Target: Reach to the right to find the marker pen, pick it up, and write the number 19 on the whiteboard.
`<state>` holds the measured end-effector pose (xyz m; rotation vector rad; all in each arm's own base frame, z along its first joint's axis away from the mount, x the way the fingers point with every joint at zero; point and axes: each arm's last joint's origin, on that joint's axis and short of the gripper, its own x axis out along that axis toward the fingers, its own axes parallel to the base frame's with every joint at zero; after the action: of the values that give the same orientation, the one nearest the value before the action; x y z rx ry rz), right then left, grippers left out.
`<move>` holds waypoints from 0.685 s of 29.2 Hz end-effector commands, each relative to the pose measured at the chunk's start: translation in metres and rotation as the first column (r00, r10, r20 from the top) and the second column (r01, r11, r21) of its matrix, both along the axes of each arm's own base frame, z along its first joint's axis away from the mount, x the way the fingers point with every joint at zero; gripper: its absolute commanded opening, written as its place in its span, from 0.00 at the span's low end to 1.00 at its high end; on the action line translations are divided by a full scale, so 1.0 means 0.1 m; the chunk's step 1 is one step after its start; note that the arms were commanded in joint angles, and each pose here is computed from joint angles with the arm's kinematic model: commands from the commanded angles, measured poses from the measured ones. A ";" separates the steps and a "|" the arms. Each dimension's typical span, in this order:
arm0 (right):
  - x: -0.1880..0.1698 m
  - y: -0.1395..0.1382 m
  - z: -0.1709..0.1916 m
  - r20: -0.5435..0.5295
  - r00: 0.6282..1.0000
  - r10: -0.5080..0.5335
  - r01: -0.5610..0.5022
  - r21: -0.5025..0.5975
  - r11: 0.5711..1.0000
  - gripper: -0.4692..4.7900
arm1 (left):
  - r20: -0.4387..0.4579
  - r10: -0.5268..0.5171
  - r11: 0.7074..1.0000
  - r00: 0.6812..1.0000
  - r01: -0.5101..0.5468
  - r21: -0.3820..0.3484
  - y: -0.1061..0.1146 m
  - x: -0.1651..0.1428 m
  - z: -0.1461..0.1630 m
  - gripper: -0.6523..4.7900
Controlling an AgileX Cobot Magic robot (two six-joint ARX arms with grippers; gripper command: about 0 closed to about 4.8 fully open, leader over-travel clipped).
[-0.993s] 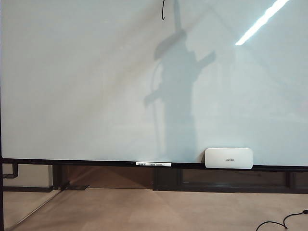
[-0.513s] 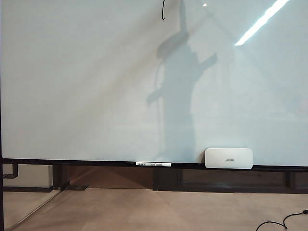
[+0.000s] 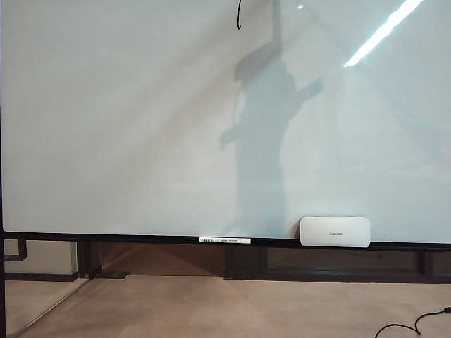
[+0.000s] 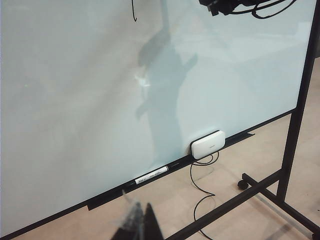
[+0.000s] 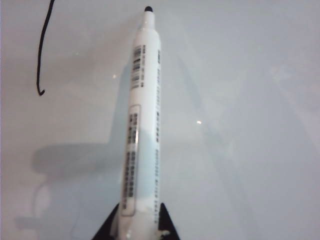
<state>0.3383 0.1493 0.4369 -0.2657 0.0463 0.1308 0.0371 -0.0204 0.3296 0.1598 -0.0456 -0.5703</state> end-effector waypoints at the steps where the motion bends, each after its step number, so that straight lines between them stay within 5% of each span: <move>1: -0.03 -0.01 0.08 0.046 0.999 -0.007 0.006 0.022 1.000 0.08 | 0.014 -0.005 1.000 1.000 0.005 -0.005 0.00 0.00 0.02 0.11; 20: -0.02 -0.02 0.12 0.090 0.996 -0.013 0.010 0.035 0.999 0.08 | 0.013 -0.005 1.000 1.000 0.005 -0.004 0.00 0.00 0.02 0.11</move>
<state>0.3388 0.1481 0.4426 -0.2484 -0.0093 0.0991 0.0371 -0.0204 0.3296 0.1602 -0.0457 -0.5699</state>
